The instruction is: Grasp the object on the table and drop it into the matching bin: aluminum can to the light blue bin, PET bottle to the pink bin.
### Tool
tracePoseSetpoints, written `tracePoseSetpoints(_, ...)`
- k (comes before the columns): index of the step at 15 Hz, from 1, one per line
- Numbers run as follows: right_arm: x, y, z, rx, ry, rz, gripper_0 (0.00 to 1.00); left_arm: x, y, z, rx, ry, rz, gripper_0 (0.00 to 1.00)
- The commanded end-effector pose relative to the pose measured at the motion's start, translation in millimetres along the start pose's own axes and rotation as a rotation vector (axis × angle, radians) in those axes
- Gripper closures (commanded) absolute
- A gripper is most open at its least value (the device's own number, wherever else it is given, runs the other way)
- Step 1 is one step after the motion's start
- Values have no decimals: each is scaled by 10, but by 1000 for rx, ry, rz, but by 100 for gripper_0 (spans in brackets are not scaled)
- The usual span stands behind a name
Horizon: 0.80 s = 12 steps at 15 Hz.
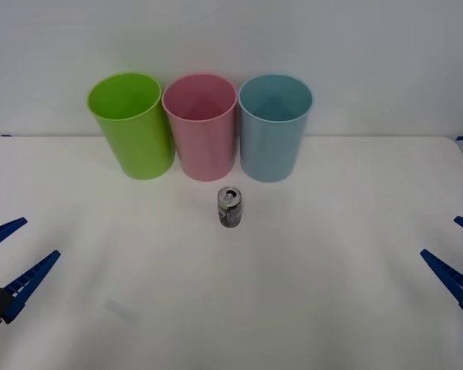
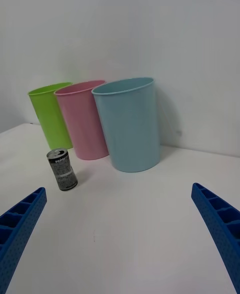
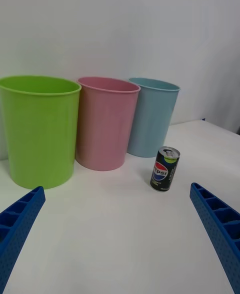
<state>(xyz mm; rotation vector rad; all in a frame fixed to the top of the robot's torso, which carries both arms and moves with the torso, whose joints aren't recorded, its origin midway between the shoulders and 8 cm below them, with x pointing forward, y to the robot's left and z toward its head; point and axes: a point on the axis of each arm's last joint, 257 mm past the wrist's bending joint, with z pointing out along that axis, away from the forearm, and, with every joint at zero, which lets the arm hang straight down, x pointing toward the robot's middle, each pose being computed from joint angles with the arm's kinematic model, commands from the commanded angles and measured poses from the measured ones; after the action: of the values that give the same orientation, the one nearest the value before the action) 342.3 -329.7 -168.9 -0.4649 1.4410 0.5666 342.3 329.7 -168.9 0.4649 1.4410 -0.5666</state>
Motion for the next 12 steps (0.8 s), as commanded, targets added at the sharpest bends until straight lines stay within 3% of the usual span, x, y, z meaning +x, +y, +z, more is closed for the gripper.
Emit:
tracePoseSetpoints(1,0,0,0,0,0,0,0,0,0,0,0,0,0,0)
tracePoseSetpoints(3,11,50,50,1,-28,23,0,0,0,0,0,0,0,0)
tracePoseSetpoints(6,-48,137,98,-16,-41,17,0,0,0,0,0,0,0,0)
tracePoseSetpoints(12,105,325,298,-57,-27,49,0,0,0,0,0,0,0,0)
